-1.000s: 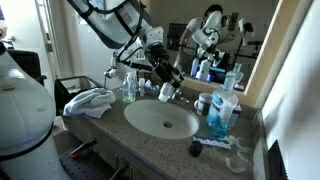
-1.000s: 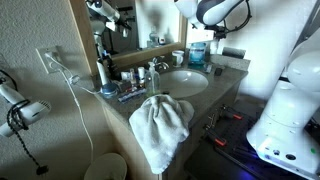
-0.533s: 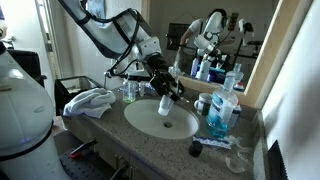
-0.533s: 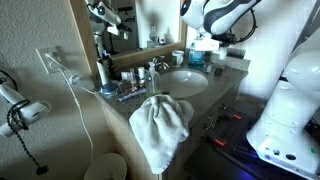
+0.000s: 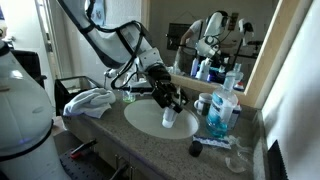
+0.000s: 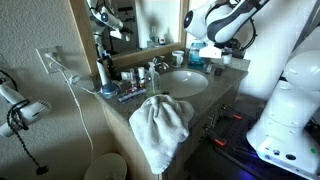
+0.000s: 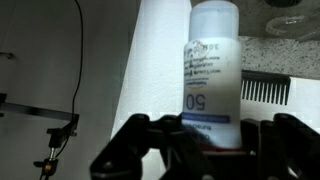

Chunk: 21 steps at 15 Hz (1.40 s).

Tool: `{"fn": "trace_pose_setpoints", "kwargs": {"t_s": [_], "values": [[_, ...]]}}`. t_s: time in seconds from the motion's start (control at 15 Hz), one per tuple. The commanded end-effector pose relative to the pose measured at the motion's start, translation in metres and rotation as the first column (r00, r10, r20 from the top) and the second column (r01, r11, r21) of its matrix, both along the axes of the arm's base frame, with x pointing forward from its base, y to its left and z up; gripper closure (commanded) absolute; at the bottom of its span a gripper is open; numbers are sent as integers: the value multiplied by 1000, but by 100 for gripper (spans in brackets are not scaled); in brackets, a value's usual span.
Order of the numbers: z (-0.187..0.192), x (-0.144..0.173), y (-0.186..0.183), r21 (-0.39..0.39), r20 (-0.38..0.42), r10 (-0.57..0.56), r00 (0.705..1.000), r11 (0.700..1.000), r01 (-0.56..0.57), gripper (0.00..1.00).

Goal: Remove the white tube from the grey basket and place it on the front right side of the counter

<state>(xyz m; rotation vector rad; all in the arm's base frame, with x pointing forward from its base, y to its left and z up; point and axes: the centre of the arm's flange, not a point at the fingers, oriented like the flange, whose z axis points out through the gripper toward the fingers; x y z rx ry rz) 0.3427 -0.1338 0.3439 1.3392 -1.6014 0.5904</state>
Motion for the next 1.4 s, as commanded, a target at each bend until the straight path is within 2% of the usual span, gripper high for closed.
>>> {"fn": "trace_pose_setpoints", "kwargs": {"t_s": [0.0,0.27,0.53,0.87,1.33], "values": [[-18,21,-12,-55,13,5,1000,998,-5,96],[-36,44,-18,-93,9,27,1000,995,-26,99],[-58,57,-31,-108,-13,30,999,994,-31,98],[-85,52,-39,-106,-39,8,999,994,-12,98],[-105,42,-33,-100,-42,5,999,995,-9,98]]}}
